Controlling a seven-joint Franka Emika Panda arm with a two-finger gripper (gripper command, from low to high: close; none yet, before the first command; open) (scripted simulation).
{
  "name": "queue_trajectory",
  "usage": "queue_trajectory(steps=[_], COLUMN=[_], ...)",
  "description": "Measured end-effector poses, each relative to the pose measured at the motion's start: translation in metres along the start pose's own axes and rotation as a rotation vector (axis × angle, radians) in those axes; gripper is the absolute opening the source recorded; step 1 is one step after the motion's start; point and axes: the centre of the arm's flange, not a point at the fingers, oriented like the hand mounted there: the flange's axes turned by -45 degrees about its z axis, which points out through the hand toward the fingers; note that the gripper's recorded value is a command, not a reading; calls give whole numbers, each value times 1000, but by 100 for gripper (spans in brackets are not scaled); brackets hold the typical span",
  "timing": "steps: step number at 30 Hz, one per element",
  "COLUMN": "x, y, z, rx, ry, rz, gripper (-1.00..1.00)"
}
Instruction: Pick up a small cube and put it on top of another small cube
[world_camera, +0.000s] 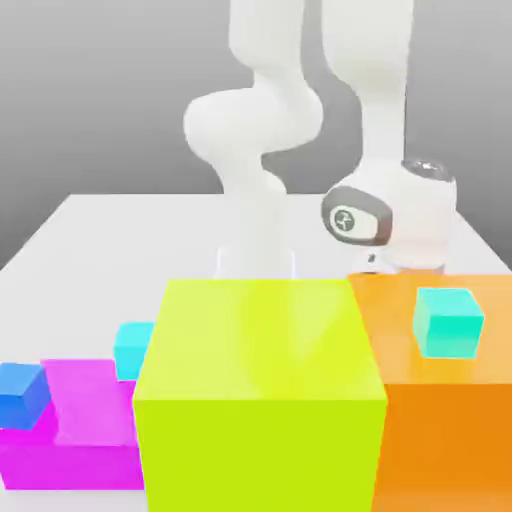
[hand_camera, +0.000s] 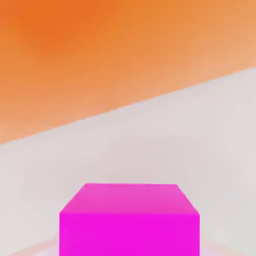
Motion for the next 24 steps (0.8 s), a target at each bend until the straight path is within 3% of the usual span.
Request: queue_trajectory(steps=[8,12,17,24], x=[-6,-12,-21,-36], y=[4,-29,-82,-155], z=[-30,-37,-52,-83], rx=[-10,-28,-32,34], ry=[-1,-6,-51,-172], rz=[-4,-139,-280,-438], gripper=[-100,-100,-100,-100])
